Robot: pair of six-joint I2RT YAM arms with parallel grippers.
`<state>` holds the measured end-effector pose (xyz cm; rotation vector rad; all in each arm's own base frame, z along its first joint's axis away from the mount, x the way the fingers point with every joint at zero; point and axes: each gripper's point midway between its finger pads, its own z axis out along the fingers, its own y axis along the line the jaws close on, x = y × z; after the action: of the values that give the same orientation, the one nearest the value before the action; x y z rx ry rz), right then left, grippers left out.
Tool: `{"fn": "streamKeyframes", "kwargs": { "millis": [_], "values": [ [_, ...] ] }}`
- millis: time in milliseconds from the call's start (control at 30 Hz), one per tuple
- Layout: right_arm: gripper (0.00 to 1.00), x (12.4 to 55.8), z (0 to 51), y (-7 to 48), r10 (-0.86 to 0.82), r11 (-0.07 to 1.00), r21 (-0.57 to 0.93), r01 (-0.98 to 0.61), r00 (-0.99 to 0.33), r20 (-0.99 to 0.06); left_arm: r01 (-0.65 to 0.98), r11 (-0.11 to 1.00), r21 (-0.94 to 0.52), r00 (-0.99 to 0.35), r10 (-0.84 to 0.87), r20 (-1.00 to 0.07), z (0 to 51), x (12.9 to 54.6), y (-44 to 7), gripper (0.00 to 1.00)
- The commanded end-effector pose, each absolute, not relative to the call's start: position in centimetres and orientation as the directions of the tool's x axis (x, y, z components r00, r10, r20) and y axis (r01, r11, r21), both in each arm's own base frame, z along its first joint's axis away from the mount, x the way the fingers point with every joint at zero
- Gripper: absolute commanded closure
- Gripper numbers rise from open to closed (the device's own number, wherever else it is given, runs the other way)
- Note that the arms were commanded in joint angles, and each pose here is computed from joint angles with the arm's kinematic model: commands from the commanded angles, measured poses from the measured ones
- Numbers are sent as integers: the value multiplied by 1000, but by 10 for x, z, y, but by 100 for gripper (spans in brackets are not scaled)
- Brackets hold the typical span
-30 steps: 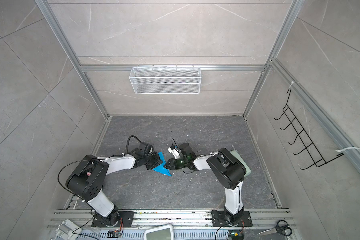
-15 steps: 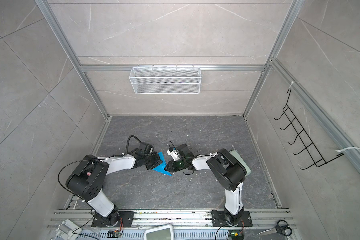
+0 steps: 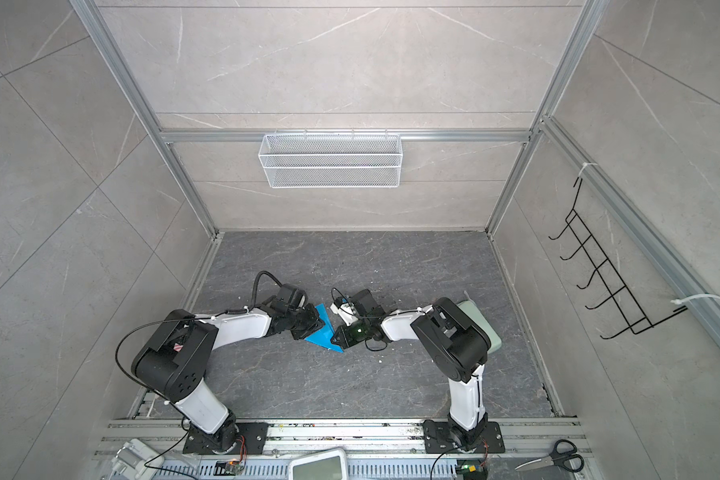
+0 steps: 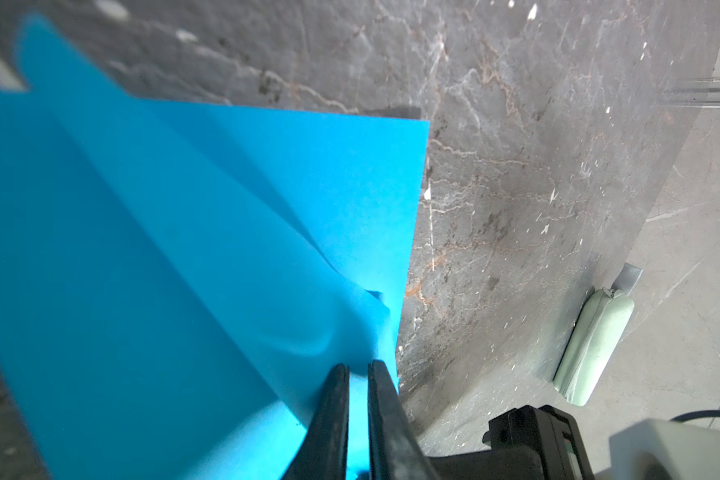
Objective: Fold a paper plane with a square sheet of paper (pick it up from the middle)
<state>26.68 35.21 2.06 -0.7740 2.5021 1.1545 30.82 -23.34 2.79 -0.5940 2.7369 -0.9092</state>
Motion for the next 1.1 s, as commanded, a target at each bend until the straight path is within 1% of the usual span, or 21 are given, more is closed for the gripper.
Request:
{"fn": "streamKeyframes", "kwargs": {
  "millis": [0, 167, 300, 433, 567, 833, 1067],
  "values": [
    [94, 259, 0, 344, -358, 559, 632, -537, -844, -400, -282, 724, -630, -891, -441, -108, 52, 318, -230, 84],
    [97, 260, -3, 342, -302, 551, 693, -465, -885, -353, -219, 725, -653, -885, -429, -179, 79, 317, -222, 79],
    [98, 265, -3, 338, -241, 534, 746, -397, -918, -315, -188, 727, -660, -881, -422, -214, 85, 307, -215, 76],
    [98, 268, -2, 336, -201, 517, 782, -349, -937, -286, -179, 714, -677, -879, -425, -216, 81, 299, -213, 74],
    [96, 269, 1, 336, -182, 507, 797, -330, -944, -274, -188, 700, -689, -883, -428, -194, 71, 292, -214, 74],
    [94, 271, 0, 335, -207, 506, 780, -368, -930, -304, -219, 703, -677, -883, -438, -168, 50, 292, -214, 83],
    [88, 275, 6, 333, -279, 506, 710, -491, -871, -404, -244, 706, -664, -889, -437, -138, 41, 302, -222, 89]
  ]
}}
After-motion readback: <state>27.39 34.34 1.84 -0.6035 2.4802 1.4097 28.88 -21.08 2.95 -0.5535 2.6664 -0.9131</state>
